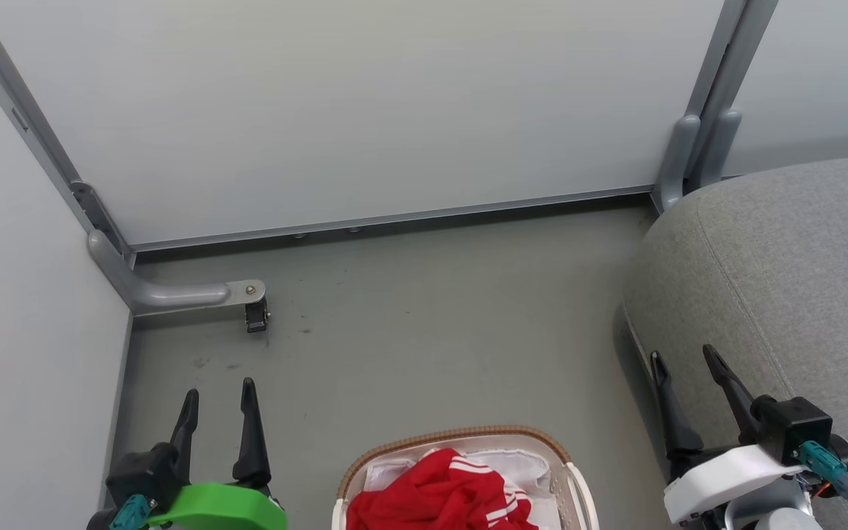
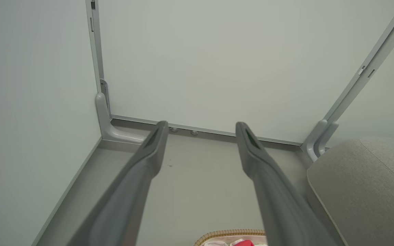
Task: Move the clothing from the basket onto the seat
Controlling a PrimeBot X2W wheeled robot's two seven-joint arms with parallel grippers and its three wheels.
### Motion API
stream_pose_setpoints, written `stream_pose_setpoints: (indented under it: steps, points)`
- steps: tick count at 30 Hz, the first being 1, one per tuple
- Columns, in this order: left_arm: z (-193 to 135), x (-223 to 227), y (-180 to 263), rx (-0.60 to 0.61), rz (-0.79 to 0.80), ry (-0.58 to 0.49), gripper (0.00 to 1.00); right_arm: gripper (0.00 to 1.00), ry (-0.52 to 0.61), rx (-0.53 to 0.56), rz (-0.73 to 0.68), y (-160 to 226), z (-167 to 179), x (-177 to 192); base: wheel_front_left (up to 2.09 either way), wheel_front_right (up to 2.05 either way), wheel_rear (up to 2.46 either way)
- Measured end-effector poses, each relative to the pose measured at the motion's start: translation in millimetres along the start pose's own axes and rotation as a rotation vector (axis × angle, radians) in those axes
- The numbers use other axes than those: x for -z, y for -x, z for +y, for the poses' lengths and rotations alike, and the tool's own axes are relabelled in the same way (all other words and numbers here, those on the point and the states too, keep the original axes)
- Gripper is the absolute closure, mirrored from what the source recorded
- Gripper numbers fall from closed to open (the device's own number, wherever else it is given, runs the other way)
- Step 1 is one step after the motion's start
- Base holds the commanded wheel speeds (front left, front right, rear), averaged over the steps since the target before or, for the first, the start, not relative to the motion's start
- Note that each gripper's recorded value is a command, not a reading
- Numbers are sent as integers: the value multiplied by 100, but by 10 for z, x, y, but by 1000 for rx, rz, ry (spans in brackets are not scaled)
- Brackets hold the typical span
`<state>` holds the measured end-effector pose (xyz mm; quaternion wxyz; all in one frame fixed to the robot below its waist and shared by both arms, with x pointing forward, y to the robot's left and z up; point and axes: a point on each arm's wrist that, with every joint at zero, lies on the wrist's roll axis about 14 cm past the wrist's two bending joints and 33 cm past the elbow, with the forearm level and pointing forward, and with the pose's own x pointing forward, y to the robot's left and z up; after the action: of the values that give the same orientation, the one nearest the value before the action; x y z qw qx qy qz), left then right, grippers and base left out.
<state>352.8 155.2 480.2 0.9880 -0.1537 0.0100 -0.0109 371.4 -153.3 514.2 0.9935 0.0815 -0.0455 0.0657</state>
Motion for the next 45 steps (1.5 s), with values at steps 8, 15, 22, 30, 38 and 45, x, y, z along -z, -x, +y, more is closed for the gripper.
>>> stream_pose_setpoints:
  steps: [8,15,22,30,38,45]
  points:
    - [-7,31,13,7,3,-47,0,0,52,-17,-5,1,30,-2,0,0,0]
    - [-7,58,21,7,7,-64,0,0,71,-23,-6,0,38,2,0,0,0]
    - [-4,75,24,6,13,-62,0,0,71,-22,-5,1,36,5,0,0,0]
    - [-11,98,24,9,20,-61,0,0,70,-21,-2,1,30,14,0,0,0]
    - [-25,131,21,15,30,-60,0,0,70,-17,2,-1,17,27,0,0,0]
    - [-92,209,-14,39,55,-61,0,0,79,-17,7,-31,6,47,0,0,0]
